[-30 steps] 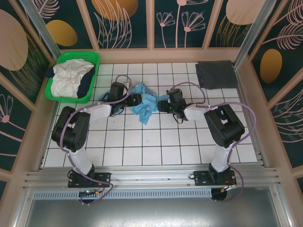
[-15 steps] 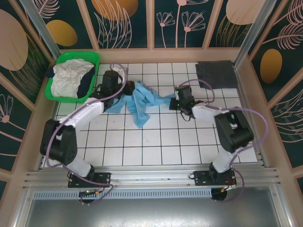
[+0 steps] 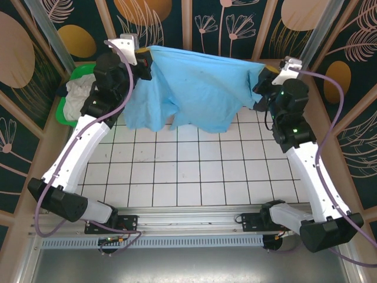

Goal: Fold and stack the t-shirts

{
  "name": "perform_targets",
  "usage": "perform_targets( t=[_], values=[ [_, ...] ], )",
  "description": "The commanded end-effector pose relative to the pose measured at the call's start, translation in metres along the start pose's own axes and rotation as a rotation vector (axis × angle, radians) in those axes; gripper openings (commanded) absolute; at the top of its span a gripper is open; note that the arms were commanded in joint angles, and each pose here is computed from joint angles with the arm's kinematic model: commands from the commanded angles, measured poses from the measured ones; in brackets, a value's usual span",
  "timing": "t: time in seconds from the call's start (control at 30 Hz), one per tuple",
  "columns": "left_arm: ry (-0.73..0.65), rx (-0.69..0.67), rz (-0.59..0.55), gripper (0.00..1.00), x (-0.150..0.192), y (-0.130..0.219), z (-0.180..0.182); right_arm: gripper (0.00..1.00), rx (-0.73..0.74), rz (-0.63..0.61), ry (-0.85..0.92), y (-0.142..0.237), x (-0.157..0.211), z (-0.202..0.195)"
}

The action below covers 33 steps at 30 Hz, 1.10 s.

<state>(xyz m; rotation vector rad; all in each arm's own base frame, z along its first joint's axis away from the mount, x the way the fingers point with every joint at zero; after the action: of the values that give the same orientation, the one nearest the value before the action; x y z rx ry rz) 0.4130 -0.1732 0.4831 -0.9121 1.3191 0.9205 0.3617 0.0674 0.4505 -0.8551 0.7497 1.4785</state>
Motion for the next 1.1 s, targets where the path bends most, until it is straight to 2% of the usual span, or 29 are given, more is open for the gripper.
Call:
perform_targets(
  t=[0.0, 0.1, 0.17, 0.2, 0.27, 0.37, 0.47, 0.57, 0.63, 0.7, 0.77, 0.93, 1.0, 1.07],
  values=[
    [-0.028, -0.107, -0.012, 0.0, 0.019, 0.017, 0.024, 0.0, 0.12, 0.054, 0.025, 0.002, 0.024, -0.036],
    [0.047, -0.106, 0.081, 0.03, 0.098, 0.035, 0.021, 0.0, 0.125, 0.234, -0.041, 0.007, 0.103, -0.065],
    [0.146, -0.053, 0.185, 0.17, 0.172, 0.048, 0.008, 0.0, 0.14, 0.401, -0.097, 0.017, 0.176, -0.089],
    [0.186, -0.025, 0.224, 0.22, 0.199, 0.053, 0.002, 0.0, 0.17, 0.474, -0.118, 0.024, 0.207, -0.101],
    [0.248, -0.024, 0.324, 0.42, 0.249, 0.07, -0.003, 0.0, 0.239, 0.624, -0.138, 0.042, 0.263, -0.123],
    [0.253, -0.138, 0.414, 0.68, 0.282, 0.092, 0.012, 0.0, 0.315, 0.757, -0.122, 0.067, 0.302, -0.135],
    [0.22, -0.238, 0.444, 0.83, 0.288, 0.096, 0.028, 0.05, 0.24, 0.77, -0.129, 0.074, 0.297, -0.112],
    [0.211, -0.197, 0.492, 0.86, 0.295, 0.077, 0.02, 0.07, 0.093, 0.744, -0.17, 0.071, 0.276, -0.078],
    [0.211, -0.14, 0.522, 0.86, 0.303, 0.06, 0.011, 0.11, 0.044, 0.728, -0.164, 0.068, 0.267, -0.067],
    [0.199, -0.094, 0.567, 0.87, 0.318, 0.039, 0.004, 0.18, 0.093, 0.699, -0.142, 0.064, 0.261, -0.074],
    [0.182, -0.068, 0.634, 0.85, 0.338, 0.017, -0.001, 0.19, 0.133, 0.694, -0.122, 0.062, 0.26, -0.081],
    [0.17, 0.013, 0.774, 0.69, 0.394, -0.027, -0.015, 0.25, 0.129, 0.68, -0.124, 0.062, 0.258, -0.08],
    [0.18, 0.06, 0.797, 0.67, 0.408, -0.037, -0.023, 0.3, 0.117, 0.679, -0.118, 0.063, 0.259, -0.08],
    [0.203, 0.127, 0.82, 0.57, 0.417, -0.042, -0.035, 0.38, 0.136, 0.677, -0.11, 0.062, 0.262, -0.084]
  ],
)
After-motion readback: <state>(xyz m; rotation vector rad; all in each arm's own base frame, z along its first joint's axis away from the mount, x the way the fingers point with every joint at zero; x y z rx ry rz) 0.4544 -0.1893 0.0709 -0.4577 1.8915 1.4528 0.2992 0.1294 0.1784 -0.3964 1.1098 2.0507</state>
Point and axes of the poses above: each hand's point on the last joint's axis, 136 mm out from that joint toward the fingers, its own y axis back along the fingers, its own z axis along the line the jaws close on, x = y × z, the point moved 1 cm from there along y, back along the fingers, and after that the axes turned 14 degrees about -y, right-handed, at the moved point
